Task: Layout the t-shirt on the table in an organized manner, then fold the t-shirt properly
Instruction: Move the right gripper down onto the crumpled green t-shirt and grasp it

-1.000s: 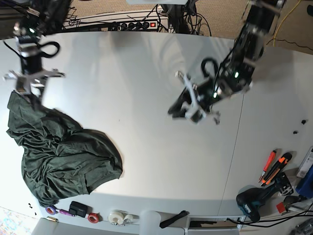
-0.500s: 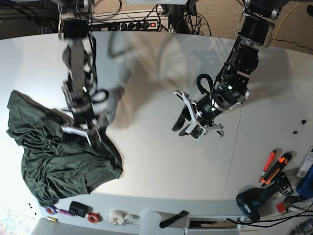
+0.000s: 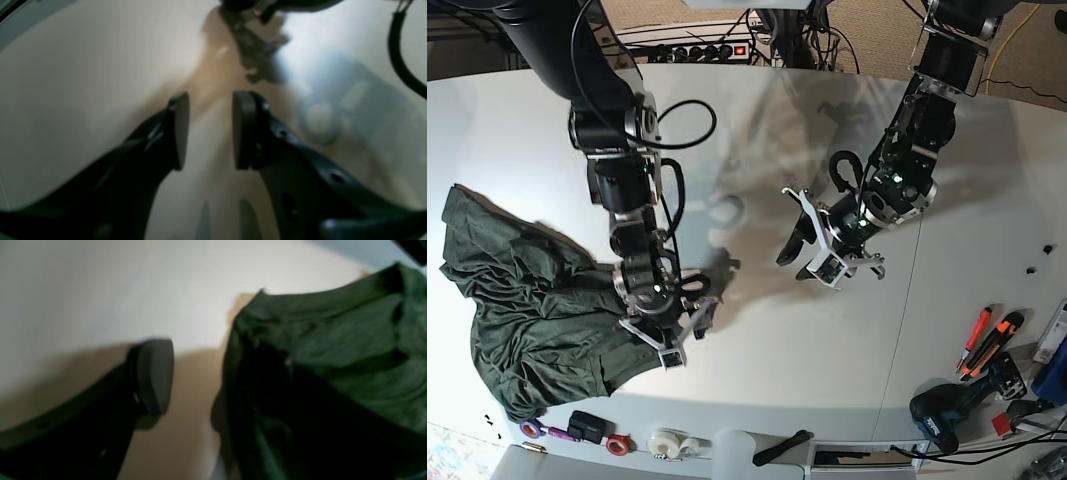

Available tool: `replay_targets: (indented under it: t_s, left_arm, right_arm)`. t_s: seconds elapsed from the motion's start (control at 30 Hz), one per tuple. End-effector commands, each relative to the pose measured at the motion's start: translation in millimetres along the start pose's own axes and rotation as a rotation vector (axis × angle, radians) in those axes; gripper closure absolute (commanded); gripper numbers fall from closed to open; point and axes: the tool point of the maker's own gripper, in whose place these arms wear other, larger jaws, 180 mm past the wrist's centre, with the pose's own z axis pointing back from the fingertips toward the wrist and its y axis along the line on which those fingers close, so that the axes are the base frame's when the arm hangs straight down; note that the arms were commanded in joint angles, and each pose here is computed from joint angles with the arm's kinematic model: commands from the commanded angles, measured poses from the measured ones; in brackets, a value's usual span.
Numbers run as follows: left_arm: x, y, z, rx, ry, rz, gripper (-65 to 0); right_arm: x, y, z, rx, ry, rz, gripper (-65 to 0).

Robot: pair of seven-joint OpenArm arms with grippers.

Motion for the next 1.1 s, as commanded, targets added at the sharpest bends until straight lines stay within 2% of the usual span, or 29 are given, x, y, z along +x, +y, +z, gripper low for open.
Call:
replay_targets:
  t_s: [0.0,0.1,0.27,0.37,0.47,0.63,0.77,0.8,0.83,0.93,0.97,1.07]
  left_arm:
    - [19.6,5.4,0.5,0.006,-0.059,-0.012,-22.7]
    - [19.7,6.0,0.6,0.010,-0.059,-0.011,-22.7]
    - [20.4,5.3,0.5,0.006,-0.063,-0.002,-22.7]
    - [21.2,4.6,0.6,0.002,-0.067,0.009,-22.7]
    - [21.6,4.1,0.5,-0.001,-0.069,0.012,-22.7]
    - [21.4,4.2,0.5,0.000,-0.068,0.012,-22.7]
    - [21.4,4.1,0.5,-0.001,-0.068,0.012,-22.7]
    - [21.5,4.1,0.5,-0.001,-0.069,0.013,-22.7]
    - [21.5,4.1,0.5,-0.001,-0.069,0.012,-22.7]
    - [21.5,4.1,0.5,-0.001,-0.069,0.012,-22.6]
    - [21.5,4.1,0.5,-0.001,-0.069,0.012,-22.6]
    - [21.3,4.1,0.6,-0.001,-0.068,0.012,-22.7]
  right_arm:
    - [18.7,-7.3,0.3,-0.034,-0.035,-0.003,-38.8]
    - [6.0,-8.8,0.8,-0.070,-0.004,-0.014,-38.8]
    - [1.6,-39.5,9.4,-0.253,-0.014,0.001,-38.8]
    - [7.4,-50.4,18.4,-0.313,-0.027,0.023,-38.8]
    - [6.0,-51.6,21.6,-0.319,-0.016,0.018,-38.8]
    - [-12.4,-36.2,18.9,-0.253,0.010,-0.017,-38.8]
    - [-21.2,-32.8,19.5,-0.248,0.009,-0.012,-38.5]
    - [-22.5,-32.7,19.6,-0.246,0.008,-0.010,-36.2]
    - [-24.6,-32.6,19.7,-0.246,0.013,-0.009,-29.7]
    - [-25.2,-31.6,19.4,-0.237,0.017,-0.005,-1.9]
    - [-24.4,-31.8,19.4,-0.237,0.014,-0.005,0.0]
    - [-20.6,-32.2,19.8,-0.239,-0.001,-0.004,0.0]
